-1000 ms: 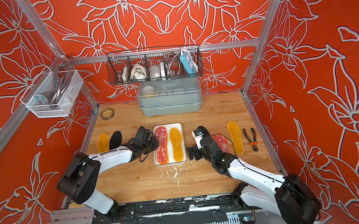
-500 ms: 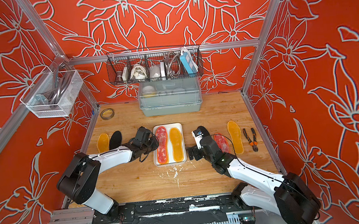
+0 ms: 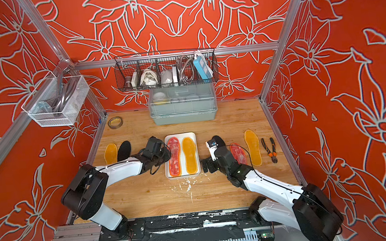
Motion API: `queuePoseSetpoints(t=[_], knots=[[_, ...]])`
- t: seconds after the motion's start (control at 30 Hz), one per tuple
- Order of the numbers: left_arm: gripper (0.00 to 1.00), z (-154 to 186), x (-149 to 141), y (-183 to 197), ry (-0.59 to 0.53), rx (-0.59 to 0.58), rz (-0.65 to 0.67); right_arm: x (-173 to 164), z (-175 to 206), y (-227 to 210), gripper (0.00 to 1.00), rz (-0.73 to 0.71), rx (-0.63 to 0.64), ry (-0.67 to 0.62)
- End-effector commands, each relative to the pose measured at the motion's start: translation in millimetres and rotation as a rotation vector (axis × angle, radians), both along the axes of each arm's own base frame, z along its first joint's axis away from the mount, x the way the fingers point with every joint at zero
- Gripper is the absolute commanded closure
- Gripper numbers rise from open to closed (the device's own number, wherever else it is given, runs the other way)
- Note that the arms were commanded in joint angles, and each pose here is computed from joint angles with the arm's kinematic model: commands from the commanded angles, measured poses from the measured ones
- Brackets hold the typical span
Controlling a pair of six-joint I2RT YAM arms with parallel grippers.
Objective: Put the insoles into the storage box
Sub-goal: Place the insole in the storage box.
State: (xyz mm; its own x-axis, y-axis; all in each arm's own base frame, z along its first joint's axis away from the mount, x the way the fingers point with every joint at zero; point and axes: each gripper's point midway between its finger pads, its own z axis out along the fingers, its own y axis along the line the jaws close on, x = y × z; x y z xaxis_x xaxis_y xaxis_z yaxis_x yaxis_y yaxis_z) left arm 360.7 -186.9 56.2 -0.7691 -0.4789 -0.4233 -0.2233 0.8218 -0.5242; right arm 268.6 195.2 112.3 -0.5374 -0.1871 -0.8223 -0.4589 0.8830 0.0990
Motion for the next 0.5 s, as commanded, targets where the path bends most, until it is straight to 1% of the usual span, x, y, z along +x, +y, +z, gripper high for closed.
queuePoseSetpoints(t=[0.0, 0.13, 0.23, 0.33, 0.47], knots=[[0.76, 4.7, -3.1, -0.9, 0.001, 0.008, -0.005, 3.3, 8.7, 5.0, 0.0, -0.001, 0.019, -0.015], [0.74, 16.3, -4.1, 0.2, -0.025, 0.025, -0.008, 3.8, 8.2, 3.1, 0.0, -0.008, 0.009, -0.015], [0.68, 32.6, -5.5, -0.7, -0.06, 0.044, -0.021, 6.8, 8.7, -2.9, 0.0, -0.046, -0.005, -0.011], [0.63, 54.9, -8.0, -3.6, -0.112, 0.066, -0.047, 10.5, 12.6, -9.5, 0.0, -0.085, -0.028, -0.001], [0.56, 86.2, -16.1, -2.9, -0.195, 0.147, -0.085, 15.3, 30.3, -20.1, 0.0, -0.126, -0.009, 0.056]])
